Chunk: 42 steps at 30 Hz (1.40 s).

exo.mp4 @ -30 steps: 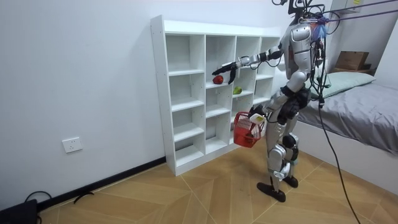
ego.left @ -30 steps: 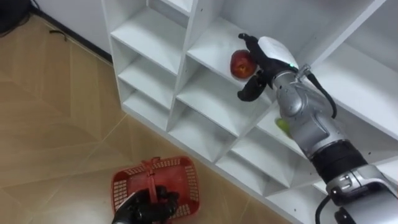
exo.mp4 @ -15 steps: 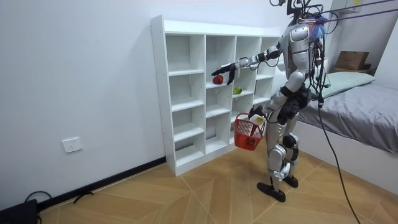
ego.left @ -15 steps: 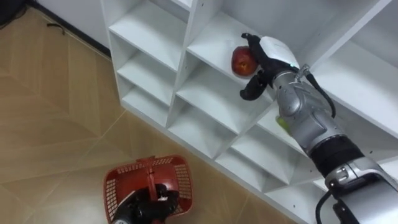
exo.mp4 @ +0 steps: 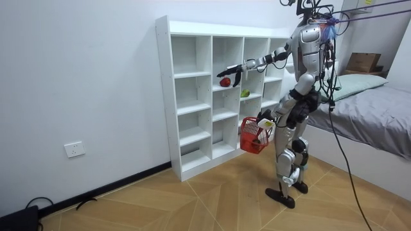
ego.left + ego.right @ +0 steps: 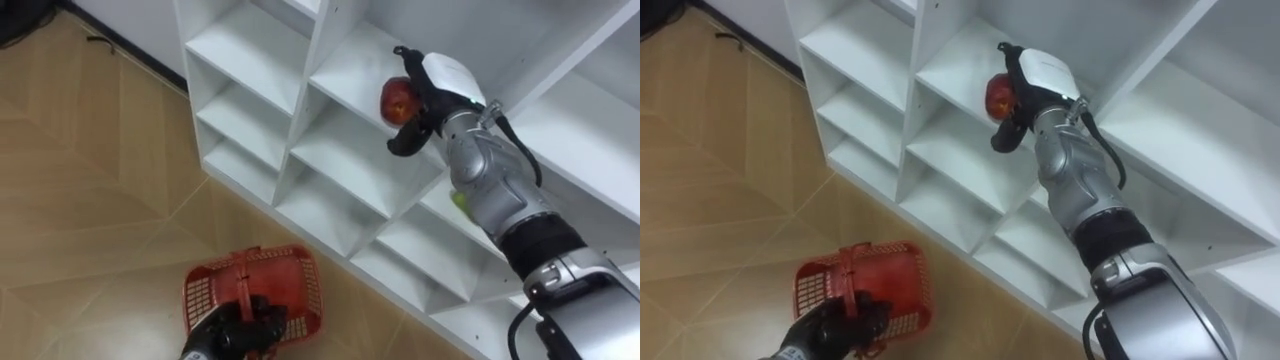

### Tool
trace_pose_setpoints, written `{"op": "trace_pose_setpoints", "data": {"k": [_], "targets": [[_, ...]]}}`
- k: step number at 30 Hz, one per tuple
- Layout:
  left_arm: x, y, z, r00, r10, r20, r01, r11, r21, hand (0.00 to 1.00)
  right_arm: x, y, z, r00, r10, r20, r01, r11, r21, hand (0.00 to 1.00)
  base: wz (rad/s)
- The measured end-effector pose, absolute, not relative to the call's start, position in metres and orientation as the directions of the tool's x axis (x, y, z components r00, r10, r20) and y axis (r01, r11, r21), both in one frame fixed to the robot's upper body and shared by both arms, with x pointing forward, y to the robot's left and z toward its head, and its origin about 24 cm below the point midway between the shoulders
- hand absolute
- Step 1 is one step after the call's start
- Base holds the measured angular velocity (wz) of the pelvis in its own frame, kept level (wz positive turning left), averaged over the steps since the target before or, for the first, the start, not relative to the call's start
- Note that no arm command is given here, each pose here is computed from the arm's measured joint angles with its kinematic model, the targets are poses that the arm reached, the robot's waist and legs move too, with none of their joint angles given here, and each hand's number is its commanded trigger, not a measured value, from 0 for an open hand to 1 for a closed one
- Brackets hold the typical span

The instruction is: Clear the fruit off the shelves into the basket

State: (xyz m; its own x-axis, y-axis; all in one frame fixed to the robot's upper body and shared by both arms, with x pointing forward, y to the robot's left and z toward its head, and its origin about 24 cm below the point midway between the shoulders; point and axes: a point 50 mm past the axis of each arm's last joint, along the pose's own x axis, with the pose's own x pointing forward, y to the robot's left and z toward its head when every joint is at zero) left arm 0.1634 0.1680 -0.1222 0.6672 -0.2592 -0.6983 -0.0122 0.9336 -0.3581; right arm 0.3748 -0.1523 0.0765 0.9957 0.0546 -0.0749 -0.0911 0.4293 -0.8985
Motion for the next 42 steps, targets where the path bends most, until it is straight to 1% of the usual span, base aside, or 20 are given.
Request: {"op": "trace_pose_setpoints", "data": {"k": [5,6,7,8,10,11,12,42], "targets": [[0.1633,0.1681,-0.1222,0.667,-0.259,-0.698,-0.015,0.933,-0.360,1.00,0.3750,-0.1519,0.0779,0.997,0.054,-0.062,-0.079,0.431,-0.899,0.00,0.00],[0.1633,0.1681,-0.1222,0.667,-0.259,-0.698,-0.015,0.933,-0.360,1.00,0.3750,-0.1519,0.0780,0.997,0.053,-0.060,-0.077,0.431,-0.899,0.01,0.00],[0.1634,0.1681,-0.1222,0.668,-0.259,-0.698,-0.015,0.933,-0.360,1.00,0.3750,-0.1520,0.0781,0.997,0.051,-0.058,-0.074,0.434,-0.898,0.05,0.00],[0.1635,0.1680,-0.1221,0.668,-0.259,-0.698,-0.015,0.933,-0.360,1.00,0.3750,-0.1519,0.0782,0.997,0.051,-0.058,-0.074,0.434,-0.898,0.34,0.00],[0.1635,0.1681,-0.1221,0.668,-0.259,-0.698,-0.015,0.933,-0.360,1.00,0.3750,-0.1514,0.0789,0.997,0.054,-0.055,-0.073,0.434,-0.898,0.81,0.00],[0.1633,0.1682,-0.1223,0.667,-0.258,-0.699,-0.015,0.933,-0.360,1.00,0.3750,-0.1509,0.0793,0.997,0.057,-0.052,-0.072,0.435,-0.898,0.97,0.00],[0.1633,0.1683,-0.1224,0.667,-0.258,-0.699,-0.016,0.933,-0.359,1.00,0.3750,-0.1508,0.0794,0.997,0.059,-0.051,-0.072,0.435,-0.898,1.00,0.00],[0.1622,0.1693,-0.1231,0.662,-0.257,-0.704,-0.015,0.935,-0.355,1.00,0.3750,-0.1460,0.0831,0.996,0.084,-0.034,-0.067,0.433,-0.899,1.00,0.00]]}}
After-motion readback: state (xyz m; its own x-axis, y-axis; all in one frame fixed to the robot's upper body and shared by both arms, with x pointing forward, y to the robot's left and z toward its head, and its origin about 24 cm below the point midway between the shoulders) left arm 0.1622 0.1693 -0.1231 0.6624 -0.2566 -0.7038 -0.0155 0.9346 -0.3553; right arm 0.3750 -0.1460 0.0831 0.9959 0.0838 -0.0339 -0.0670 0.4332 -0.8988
